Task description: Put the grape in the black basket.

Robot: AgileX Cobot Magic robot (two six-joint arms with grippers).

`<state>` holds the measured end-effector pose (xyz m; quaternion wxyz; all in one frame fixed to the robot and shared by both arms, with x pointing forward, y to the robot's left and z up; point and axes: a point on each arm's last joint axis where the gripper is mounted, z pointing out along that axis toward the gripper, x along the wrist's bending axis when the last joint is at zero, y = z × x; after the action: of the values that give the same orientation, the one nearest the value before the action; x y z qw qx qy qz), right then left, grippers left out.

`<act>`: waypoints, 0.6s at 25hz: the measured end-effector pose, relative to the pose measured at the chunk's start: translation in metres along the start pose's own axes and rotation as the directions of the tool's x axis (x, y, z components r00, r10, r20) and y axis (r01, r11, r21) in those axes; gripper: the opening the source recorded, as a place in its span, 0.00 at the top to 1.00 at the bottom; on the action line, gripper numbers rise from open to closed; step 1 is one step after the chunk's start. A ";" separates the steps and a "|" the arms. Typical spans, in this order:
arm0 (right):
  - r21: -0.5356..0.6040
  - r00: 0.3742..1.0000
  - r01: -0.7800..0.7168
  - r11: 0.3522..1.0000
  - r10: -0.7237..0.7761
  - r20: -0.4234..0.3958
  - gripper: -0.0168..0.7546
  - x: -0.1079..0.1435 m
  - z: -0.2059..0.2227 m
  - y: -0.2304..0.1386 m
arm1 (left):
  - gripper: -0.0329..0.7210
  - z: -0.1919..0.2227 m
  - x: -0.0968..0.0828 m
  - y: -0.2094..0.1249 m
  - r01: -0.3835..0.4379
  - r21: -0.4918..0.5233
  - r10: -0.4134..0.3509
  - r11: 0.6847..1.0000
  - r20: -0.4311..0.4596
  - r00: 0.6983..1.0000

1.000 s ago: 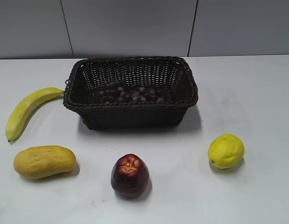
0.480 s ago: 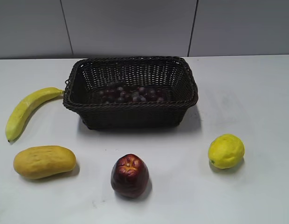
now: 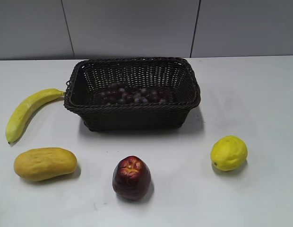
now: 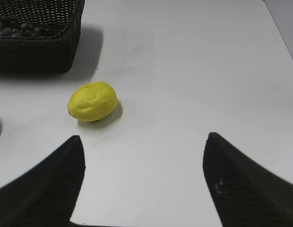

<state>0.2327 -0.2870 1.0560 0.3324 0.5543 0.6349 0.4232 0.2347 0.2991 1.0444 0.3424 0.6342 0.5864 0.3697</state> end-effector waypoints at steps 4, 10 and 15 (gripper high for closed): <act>-0.002 1.000 -0.001 1.000 0.001 -0.002 0.21 0.000 0.000 0.000 | 0.64 0.000 0.000 0.000 0.000 0.000 0.000 1.000 0.000 1.000; -0.003 1.000 -0.002 1.000 0.002 -0.003 0.21 0.000 0.000 0.000 | 0.64 0.000 0.000 0.000 0.000 0.000 0.000 1.000 0.000 1.000; -0.002 1.000 -0.001 1.000 0.001 -0.003 0.21 0.000 0.000 0.000 | 0.64 0.000 0.000 0.000 0.000 0.000 0.000 1.000 0.000 1.000</act>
<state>0.2323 -0.2867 1.0560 0.3318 0.5537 0.6345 0.4251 0.2347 0.2991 1.0444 0.3424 0.6342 0.5864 0.3697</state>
